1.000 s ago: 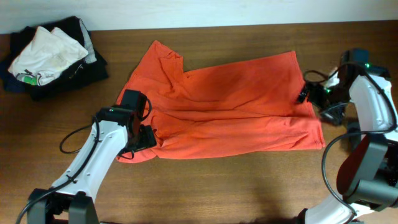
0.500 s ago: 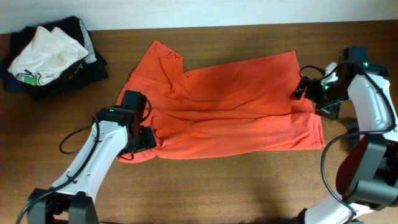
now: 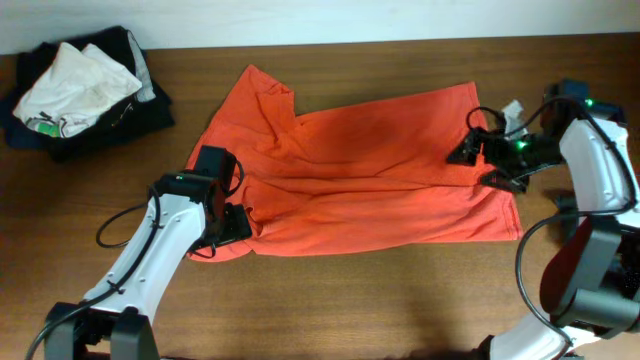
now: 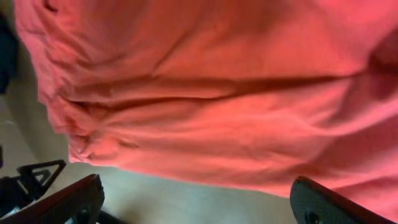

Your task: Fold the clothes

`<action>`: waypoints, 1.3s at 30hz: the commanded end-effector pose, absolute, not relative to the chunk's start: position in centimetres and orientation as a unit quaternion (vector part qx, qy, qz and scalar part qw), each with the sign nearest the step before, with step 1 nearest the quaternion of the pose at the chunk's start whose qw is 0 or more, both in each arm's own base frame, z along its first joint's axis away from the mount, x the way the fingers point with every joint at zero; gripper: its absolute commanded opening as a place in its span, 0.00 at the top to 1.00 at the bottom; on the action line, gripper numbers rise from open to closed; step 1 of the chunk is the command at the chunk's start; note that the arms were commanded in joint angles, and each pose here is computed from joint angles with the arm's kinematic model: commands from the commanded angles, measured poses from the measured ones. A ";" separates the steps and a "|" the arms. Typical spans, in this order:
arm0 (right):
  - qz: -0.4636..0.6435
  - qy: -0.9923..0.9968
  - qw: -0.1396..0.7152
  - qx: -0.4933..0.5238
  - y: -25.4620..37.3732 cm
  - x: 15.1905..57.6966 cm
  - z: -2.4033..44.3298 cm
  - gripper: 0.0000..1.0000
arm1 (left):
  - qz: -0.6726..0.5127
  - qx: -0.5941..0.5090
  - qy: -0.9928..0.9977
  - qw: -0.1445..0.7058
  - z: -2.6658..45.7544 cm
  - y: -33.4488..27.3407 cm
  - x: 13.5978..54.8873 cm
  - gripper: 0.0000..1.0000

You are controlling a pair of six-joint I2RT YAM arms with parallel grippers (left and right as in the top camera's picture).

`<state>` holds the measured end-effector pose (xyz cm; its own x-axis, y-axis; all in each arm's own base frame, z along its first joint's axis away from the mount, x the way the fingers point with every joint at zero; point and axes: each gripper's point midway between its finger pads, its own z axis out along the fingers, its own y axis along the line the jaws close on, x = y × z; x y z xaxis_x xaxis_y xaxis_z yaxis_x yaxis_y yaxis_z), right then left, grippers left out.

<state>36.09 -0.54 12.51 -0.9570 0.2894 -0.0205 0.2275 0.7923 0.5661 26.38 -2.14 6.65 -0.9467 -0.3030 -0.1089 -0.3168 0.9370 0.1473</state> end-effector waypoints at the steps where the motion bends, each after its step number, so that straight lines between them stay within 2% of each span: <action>1: 0.045 0.889 -0.028 0.454 -8.0 32.1 10.0 0.01 | 0.077 -0.152 0.985 0.037 6.6 -2.1 26.1 0.01; 4: 0.112 0.923 -0.022 0.367 -5.9 33.0 10.3 0.01 | 0.079 -0.152 0.985 0.034 6.6 -2.1 26.0 0.01; 10: 0.076 0.916 -0.074 0.387 -6.2 30.2 10.2 0.01 | 0.089 -0.150 0.985 0.007 6.7 -1.8 24.5 0.02; 12: 0.052 0.918 -0.086 0.384 -6.7 29.3 9.7 0.01 | 0.091 -0.149 0.985 -0.001 6.7 -1.7 24.1 0.17; 14: 0.029 0.921 -0.087 0.378 -7.4 28.7 8.2 0.01 | 0.092 -0.148 0.985 -0.004 6.7 -1.7 24.0 0.25; 15: 0.029 0.923 -0.092 0.372 -7.2 28.2 6.7 0.01 | 0.092 -0.145 0.985 -0.004 6.7 -1.7 24.0 0.41; 16: 0.033 0.922 -0.098 0.373 -6.9 27.6 5.4 0.07 | 0.074 -0.129 0.989 -0.008 6.3 -2.3 24.0 0.53; 17: 0.043 0.921 -0.099 0.374 -6.4 27.4 4.5 0.14 | 0.061 -0.126 0.990 -0.008 5.9 -2.8 24.2 0.56; 18: 0.047 0.921 -0.098 0.374 -6.3 27.3 3.8 0.23 | 0.058 -0.126 0.990 -0.004 5.6 -2.9 24.6 0.57; 19: 0.048 0.921 -0.096 0.374 -6.2 27.2 3.2 0.25 | 0.056 -0.120 0.991 -0.001 5.3 -3.0 25.0 0.57; 22: 0.048 0.922 -0.088 0.374 -6.2 27.2 2.4 0.24 | 0.051 -0.130 0.990 -0.012 3.4 -2.1 26.0 0.59; 30: 0.012 0.921 -0.079 0.382 -7.5 27.2 2.2 0.24 | 0.015 -0.153 0.985 -0.082 -0.8 0.1 25.7 0.57; 31: 0.012 0.921 -0.078 0.382 -7.5 27.2 2.2 0.27 | 0.014 -0.157 0.983 -0.089 -1.4 0.3 25.6 0.57; 33: 0.012 0.921 -0.078 0.382 -7.5 27.2 2.2 0.63 | 0.013 -0.158 0.982 -0.106 -2.4 0.2 25.2 0.57; 34: 0.012 0.921 -0.078 0.382 -7.5 27.2 2.2 0.78 | 0.014 -0.158 0.981 -0.110 -2.6 0.2 25.1 0.66; 35: 0.012 0.921 -0.078 0.382 -7.5 27.2 2.2 0.94 | 0.015 -0.159 0.981 -0.115 -2.8 0.2 25.0 0.83; 36: 0.012 0.921 -0.080 0.382 -7.5 27.1 2.2 0.96 | 0.015 -0.159 0.980 -0.117 -2.8 0.2 24.9 0.99; 39: 0.006 0.917 -0.098 0.385 -7.6 26.1 2.4 0.96 | 0.030 -0.183 0.972 -0.144 -2.2 0.9 23.4 1.00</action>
